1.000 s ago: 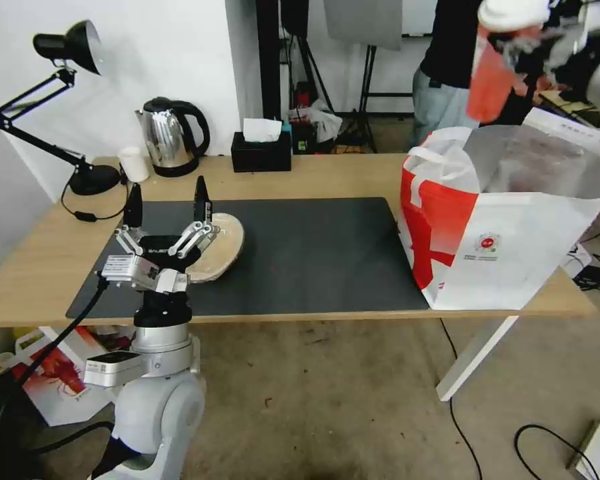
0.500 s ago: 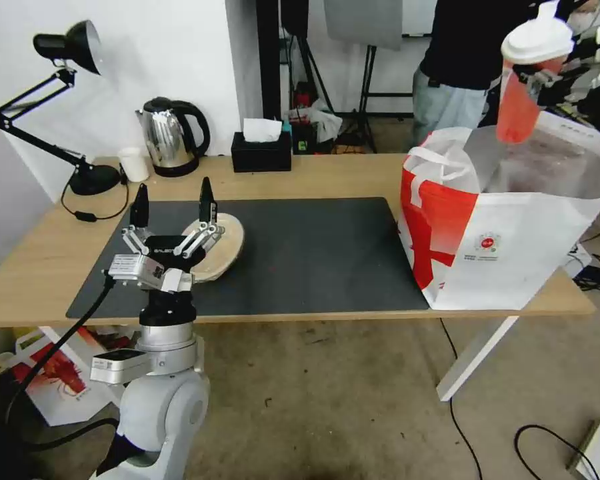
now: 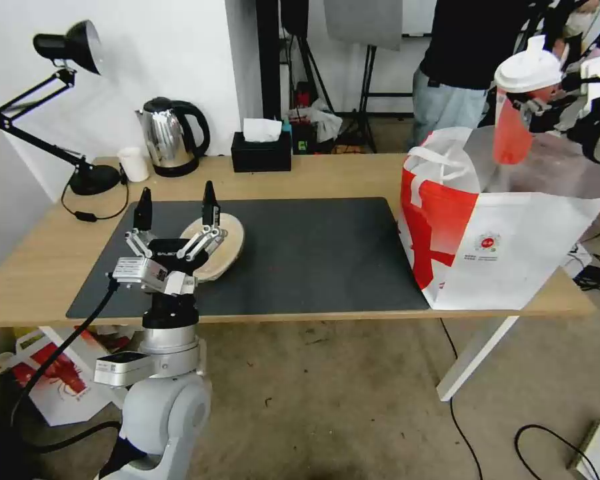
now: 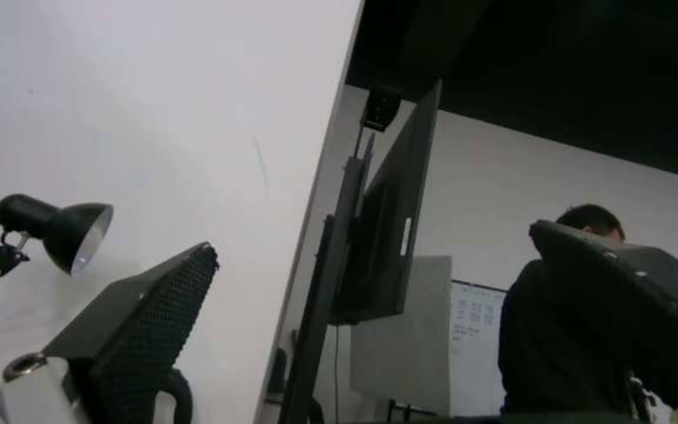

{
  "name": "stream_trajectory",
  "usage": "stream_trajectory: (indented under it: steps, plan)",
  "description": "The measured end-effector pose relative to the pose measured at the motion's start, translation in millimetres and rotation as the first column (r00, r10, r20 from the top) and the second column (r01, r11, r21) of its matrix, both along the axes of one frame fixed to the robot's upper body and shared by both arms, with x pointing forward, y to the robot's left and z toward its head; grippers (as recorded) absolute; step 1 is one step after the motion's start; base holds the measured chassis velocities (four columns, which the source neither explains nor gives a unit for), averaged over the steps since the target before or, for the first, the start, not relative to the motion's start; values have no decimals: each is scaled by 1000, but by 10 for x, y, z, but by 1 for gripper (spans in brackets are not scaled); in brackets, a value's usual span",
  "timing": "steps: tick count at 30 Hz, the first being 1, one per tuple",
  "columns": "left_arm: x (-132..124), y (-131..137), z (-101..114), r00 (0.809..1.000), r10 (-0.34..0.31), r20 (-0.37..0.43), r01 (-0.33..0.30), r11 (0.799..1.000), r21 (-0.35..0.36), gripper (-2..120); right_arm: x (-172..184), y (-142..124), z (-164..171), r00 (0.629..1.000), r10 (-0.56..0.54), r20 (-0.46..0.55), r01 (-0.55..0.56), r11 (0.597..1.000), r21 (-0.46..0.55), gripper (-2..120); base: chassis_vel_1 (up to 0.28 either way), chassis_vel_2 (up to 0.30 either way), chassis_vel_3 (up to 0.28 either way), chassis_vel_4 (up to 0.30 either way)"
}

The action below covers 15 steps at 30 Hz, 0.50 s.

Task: Pick up the trash from the table and place it into the takeout bag.

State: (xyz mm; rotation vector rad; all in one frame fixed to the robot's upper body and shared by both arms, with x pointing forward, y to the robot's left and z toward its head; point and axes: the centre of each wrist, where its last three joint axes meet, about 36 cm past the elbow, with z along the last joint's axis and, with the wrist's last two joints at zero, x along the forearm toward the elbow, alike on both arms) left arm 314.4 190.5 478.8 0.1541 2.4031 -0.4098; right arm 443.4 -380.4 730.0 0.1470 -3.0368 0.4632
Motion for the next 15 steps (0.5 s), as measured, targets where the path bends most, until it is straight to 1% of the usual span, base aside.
stream_trajectory:
  steps: [6,13,14,15]
  plan:
    - [-1,6,-2,1000,3,1,-3,1000,0,100,54,-20,-100,1000,-12,-13,12,1000,-11,12,0,0,0,0]
    - [13,17,-7,1000,7,2,-7,1000,2,100,107,24,-287,999,-11,-38,10,1000,-23,12,0,0,0,0]
    - [16,17,-7,1000,7,2,-7,1000,2,100,111,32,-308,999,-10,-41,9,1000,-26,14,0,0,0,0]
    - [18,18,-6,1000,7,2,-7,1000,2,100,111,43,-329,999,-9,-48,7,1000,-28,18,0,0,0,0]
